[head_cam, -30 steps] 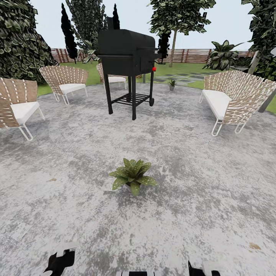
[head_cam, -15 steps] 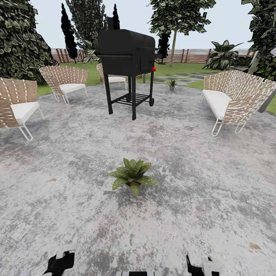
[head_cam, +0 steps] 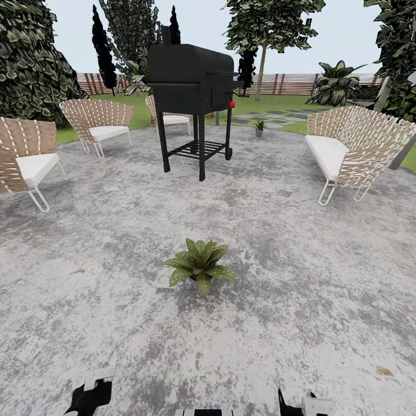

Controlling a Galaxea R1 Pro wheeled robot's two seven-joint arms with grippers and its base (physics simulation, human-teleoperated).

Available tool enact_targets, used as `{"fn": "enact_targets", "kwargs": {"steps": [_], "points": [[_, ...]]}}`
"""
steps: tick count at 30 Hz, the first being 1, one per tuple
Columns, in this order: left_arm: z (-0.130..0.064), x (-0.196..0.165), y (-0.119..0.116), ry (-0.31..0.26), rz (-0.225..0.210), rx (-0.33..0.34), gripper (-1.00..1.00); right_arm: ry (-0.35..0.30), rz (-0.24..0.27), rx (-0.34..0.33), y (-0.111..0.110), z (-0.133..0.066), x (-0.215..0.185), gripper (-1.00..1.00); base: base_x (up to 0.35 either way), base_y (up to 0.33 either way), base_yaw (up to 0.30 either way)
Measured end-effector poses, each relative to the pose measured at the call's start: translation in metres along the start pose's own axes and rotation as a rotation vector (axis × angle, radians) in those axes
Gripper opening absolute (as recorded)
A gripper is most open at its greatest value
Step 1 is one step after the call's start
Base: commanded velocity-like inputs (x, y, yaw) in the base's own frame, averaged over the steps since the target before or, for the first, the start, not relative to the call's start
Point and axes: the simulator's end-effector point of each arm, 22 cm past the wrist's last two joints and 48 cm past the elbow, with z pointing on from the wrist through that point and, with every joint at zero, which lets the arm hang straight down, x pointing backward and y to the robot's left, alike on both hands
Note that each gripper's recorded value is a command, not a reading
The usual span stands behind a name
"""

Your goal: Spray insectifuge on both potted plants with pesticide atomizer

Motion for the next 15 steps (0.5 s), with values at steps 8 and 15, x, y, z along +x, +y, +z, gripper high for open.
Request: {"fn": "enact_targets", "kwargs": {"steps": [8,15], "points": [[0.0,-0.001,0.001,-0.001,0.0,-0.002,-1.0,0.064,0.039,-0.04,0.024,-0.012,0.025,1.0,0.0,0.0,0.0],[0.0,-0.001,0.0,-0.001,0.0,0.0,-1.0,0.066,0.04,-0.041,0.024,-0.013,0.026,1.0,0.0,0.0,0.0]]}}
